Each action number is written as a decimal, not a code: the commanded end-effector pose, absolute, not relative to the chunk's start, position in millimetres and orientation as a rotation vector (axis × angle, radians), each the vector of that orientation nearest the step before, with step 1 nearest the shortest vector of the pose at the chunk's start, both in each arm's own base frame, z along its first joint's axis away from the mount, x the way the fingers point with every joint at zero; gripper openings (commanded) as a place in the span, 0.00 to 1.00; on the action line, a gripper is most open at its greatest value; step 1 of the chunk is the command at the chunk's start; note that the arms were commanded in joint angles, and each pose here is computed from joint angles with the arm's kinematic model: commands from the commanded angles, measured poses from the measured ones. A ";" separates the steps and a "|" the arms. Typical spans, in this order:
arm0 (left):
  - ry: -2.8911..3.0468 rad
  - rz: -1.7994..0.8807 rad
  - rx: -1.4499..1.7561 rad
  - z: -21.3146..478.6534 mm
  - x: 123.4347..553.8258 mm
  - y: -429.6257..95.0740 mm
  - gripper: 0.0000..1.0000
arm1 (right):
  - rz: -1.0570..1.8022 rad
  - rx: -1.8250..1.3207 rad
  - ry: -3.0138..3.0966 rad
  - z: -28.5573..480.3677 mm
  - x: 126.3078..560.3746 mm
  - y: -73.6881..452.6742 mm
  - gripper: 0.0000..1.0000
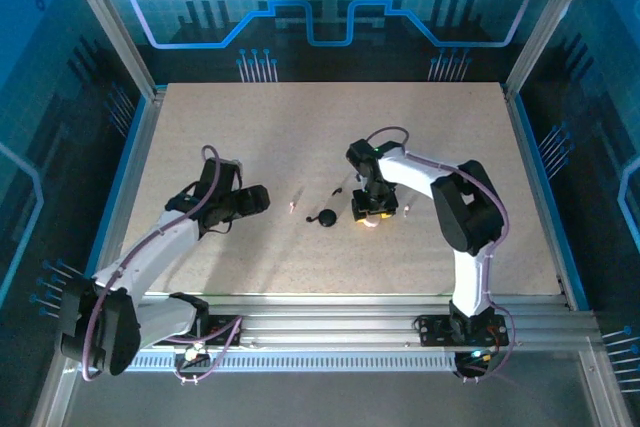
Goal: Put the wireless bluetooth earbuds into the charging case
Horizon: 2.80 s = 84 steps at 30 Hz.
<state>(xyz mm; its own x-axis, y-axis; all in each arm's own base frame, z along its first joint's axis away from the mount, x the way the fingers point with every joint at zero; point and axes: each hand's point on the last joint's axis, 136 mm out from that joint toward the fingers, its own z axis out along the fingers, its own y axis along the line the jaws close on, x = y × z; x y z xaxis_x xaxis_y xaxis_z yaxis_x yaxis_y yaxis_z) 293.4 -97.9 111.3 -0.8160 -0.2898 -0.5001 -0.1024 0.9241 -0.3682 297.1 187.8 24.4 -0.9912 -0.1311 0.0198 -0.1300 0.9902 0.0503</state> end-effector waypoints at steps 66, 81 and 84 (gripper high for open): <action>1.338 -0.987 0.565 237.1 259.7 -293.1 0.41 | -1.990 -0.132 -3.094 222.0 253.0 293.8 0.56; 1.394 -1.024 0.568 240.9 252.2 -291.8 0.17 | -1.893 0.126 -3.396 252.0 252.7 263.2 0.88; 1.419 -1.044 0.628 242.3 245.4 -297.1 0.15 | -1.894 0.335 -3.510 271.8 250.5 245.3 0.90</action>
<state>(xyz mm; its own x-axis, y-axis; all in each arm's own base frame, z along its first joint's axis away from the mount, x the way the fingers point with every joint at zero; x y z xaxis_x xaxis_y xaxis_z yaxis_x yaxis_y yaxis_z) 253.9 -289.0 228.9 -0.1406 -0.2188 -0.9656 0.8337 0.5000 -0.2347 247.2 262.9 244.8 -0.7579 0.2878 -0.5855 -0.3627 0.5601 0.7448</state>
